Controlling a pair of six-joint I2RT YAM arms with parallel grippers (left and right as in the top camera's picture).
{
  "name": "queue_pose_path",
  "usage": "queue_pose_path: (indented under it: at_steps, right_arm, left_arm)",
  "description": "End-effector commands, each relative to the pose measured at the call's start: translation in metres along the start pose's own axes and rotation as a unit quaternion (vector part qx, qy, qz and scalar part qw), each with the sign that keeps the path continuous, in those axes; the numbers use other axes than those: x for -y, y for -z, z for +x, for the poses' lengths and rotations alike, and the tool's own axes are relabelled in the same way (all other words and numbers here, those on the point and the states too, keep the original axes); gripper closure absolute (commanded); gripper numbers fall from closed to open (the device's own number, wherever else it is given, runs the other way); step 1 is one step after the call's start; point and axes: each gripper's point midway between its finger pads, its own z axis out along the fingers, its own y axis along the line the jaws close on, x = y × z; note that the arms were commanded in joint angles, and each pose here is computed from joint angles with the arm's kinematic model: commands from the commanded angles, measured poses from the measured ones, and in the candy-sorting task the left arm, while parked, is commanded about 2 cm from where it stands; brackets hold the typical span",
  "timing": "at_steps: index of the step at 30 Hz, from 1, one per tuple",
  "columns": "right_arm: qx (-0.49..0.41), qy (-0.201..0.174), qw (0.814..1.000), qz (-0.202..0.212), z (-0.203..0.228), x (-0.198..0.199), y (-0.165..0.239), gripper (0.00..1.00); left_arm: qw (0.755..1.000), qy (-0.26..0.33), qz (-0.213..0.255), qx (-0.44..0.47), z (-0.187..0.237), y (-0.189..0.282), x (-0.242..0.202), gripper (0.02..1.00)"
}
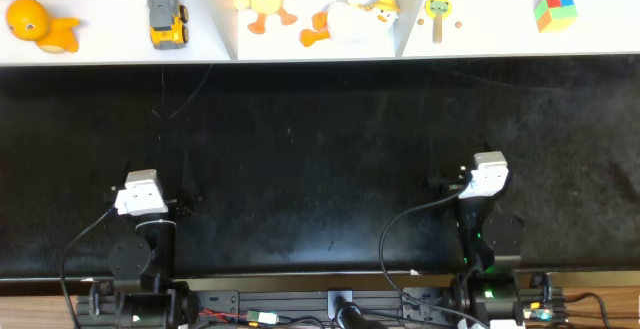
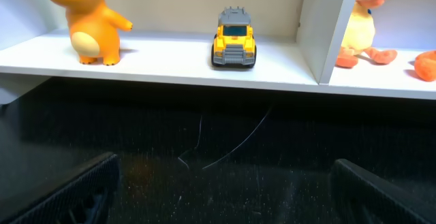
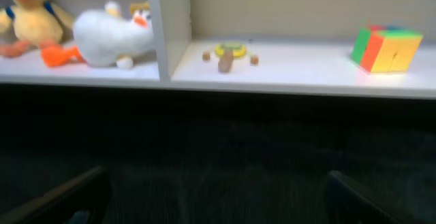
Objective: Store Toys
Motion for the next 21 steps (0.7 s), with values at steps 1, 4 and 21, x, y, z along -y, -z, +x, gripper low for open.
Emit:
queue_pose_path:
  at_steps: [1, 4, 21]
  right_arm:
    - [-0.004, 0.0, 1.0, 0.011, 0.006, 0.003, 0.002, 0.007]
    - [-0.027, -0.001, 1.0, 0.011, 0.017, 0.003, 0.004, 0.005]
    - [-0.021, -0.002, 1.0, 0.018, 0.015, 0.008, 0.009, 0.003]
  left_arm:
    - [1.0, -0.009, 0.003, 0.003, -0.001, 0.001, 0.001, 0.02]
    - [1.0, -0.009, 0.003, 0.003, -0.001, 0.001, 0.001, 0.02]
    - [1.0, -0.009, 0.003, 0.002, -0.001, 0.001, 0.001, 0.02]
